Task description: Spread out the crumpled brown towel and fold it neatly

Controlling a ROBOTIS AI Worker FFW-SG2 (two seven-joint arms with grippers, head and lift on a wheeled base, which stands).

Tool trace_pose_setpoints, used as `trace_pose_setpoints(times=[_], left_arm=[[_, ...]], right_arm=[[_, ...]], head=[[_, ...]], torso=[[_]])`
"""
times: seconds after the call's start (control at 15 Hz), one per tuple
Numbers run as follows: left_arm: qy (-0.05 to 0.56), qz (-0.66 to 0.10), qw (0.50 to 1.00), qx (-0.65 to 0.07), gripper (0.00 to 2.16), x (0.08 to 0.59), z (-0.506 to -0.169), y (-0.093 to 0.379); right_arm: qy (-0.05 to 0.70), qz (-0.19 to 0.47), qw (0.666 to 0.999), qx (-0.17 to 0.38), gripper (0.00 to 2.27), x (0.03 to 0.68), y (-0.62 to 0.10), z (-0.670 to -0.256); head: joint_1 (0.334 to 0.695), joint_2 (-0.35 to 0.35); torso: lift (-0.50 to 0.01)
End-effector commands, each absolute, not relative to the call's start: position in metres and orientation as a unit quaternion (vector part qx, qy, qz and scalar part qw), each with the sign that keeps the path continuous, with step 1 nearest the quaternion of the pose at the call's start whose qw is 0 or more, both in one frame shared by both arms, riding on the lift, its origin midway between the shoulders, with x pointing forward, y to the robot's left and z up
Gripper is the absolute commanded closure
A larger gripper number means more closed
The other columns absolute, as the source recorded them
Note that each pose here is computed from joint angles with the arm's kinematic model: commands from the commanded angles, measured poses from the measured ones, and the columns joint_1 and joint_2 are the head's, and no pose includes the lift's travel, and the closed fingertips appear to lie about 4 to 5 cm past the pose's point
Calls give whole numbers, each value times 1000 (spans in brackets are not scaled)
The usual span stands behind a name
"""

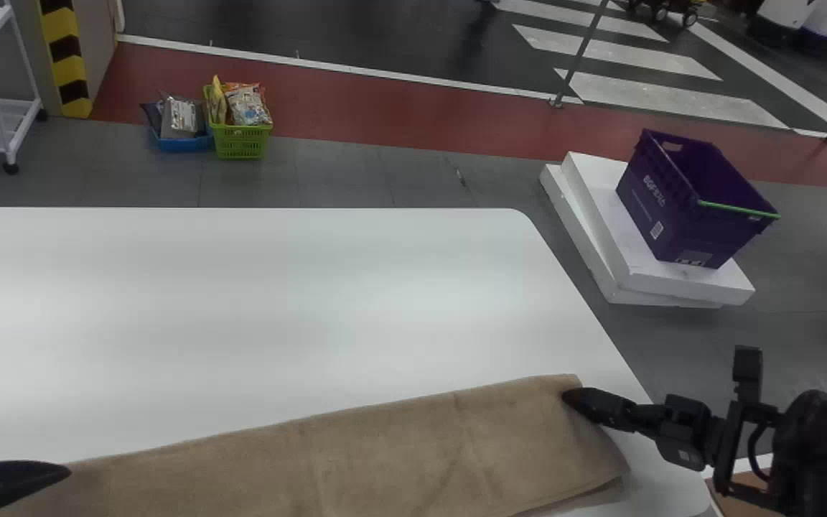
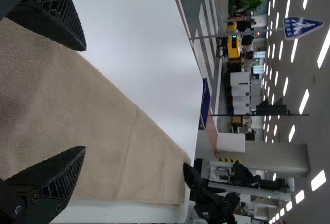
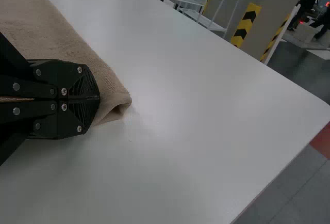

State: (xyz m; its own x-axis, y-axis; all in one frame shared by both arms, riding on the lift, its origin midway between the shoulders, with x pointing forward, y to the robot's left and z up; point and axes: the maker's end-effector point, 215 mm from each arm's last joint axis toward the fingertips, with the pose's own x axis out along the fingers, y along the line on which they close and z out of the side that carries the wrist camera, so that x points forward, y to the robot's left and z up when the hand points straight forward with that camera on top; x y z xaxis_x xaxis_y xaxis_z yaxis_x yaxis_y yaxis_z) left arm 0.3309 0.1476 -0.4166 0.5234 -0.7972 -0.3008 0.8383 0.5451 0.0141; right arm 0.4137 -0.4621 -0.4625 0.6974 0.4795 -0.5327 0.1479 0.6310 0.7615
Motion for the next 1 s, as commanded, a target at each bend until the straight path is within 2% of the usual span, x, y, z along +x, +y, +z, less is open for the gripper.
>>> trace_pose_setpoints(times=[0.0, 0.13, 0.2, 0.33, 0.4, 0.47, 0.67, 0.8, 0.93], left_arm=[[129, -468, 871, 78, 144, 332, -415, 153], [130, -463, 873, 83, 144, 332, -412, 162], [134, -465, 872, 80, 147, 330, -412, 164], [134, -458, 875, 78, 161, 330, -411, 175], [131, -452, 879, 76, 161, 331, -408, 182], [127, -445, 883, 72, 161, 332, -404, 191], [135, -414, 897, 75, 161, 331, -403, 228], [168, -393, 903, 47, 154, 321, -414, 250], [189, -384, 903, 36, 154, 313, -421, 259]], right_arm=[[386, 61, 833, 391, 1855, 425, -482, -475], [381, 61, 836, 390, 1841, 431, -484, -472], [369, 67, 837, 399, 1592, 432, -482, -469], [325, 85, 846, 413, 505, 437, -484, -454], [304, 93, 852, 416, 232, 438, -486, -445], [281, 99, 856, 422, 93, 436, -487, -438], [221, 121, 872, 420, 19, 420, -482, -411], [198, 117, 880, 416, 22, 396, -483, -402], [179, 105, 899, 386, 43, 380, -492, -396]], head=[[695, -350], [695, -350], [695, -350], [695, -350], [695, -350], [695, -350], [695, -350], [695, -350], [695, -350]], torso=[[-128], [-128], [-128], [-128], [-128], [-128], [-128], [-128], [-128]])
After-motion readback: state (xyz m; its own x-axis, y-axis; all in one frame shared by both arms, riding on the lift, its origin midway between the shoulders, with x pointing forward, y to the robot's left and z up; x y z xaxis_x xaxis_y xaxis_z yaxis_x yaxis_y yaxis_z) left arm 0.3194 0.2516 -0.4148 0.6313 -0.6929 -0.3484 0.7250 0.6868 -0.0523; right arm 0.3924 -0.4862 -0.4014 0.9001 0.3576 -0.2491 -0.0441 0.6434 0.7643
